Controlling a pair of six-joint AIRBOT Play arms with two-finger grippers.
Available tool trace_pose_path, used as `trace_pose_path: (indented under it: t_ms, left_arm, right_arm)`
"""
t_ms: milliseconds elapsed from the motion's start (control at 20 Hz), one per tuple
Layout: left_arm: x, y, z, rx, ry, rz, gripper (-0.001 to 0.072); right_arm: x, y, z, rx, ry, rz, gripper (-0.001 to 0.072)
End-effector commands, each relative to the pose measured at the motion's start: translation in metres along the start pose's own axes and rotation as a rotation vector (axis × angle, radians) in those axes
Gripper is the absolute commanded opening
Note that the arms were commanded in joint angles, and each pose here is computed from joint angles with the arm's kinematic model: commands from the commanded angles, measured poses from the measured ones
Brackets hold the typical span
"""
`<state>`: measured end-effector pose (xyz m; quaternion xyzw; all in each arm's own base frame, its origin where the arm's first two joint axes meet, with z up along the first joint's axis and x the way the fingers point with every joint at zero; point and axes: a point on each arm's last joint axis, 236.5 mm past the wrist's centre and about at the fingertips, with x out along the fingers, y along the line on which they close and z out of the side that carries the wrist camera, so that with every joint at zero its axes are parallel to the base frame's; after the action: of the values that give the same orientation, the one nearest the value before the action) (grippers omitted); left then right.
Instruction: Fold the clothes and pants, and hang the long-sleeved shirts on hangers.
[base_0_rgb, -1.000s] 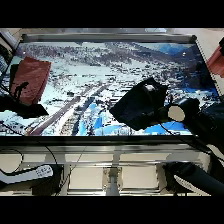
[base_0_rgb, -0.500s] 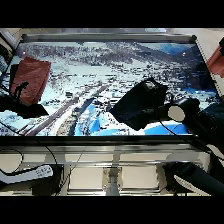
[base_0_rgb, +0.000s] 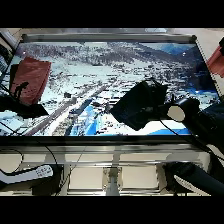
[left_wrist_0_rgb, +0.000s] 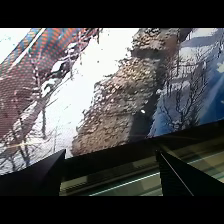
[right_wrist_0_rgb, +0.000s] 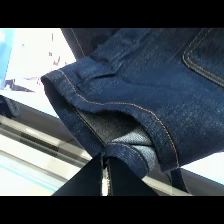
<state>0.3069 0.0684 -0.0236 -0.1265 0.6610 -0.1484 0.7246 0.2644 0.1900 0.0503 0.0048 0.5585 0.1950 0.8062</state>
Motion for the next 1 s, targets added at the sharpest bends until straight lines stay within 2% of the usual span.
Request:
trace_pose_path:
  t_ms: [0, 350, 550, 950]
  left_arm:
    - [0.000, 0.000, 0.000, 0.000, -0.001, 0.000, 0.0648]
    - [0.001, -0.005, 0.002, -0.008, -0.007, -0.023, 0.0648]
    - [0.000, -0.019, 0.010, -0.046, -0.040, -0.086, 0.0649]
    - [0.001, -0.019, 0.011, -0.046, -0.041, -0.088, 0.0644]
  right_arm:
    - [0.000, 0.002, 0.008, -0.001, -0.033, 0.008, 0.0013]
    - [-0.001, 0.004, 0.018, -0.006, -0.074, 0.015, 0.0013]
    - [-0.001, 0.006, 0.024, -0.006, -0.101, 0.022, 0.0012]
    - [-0.001, 0.006, 0.024, -0.005, -0.100, 0.023, 0.0013]
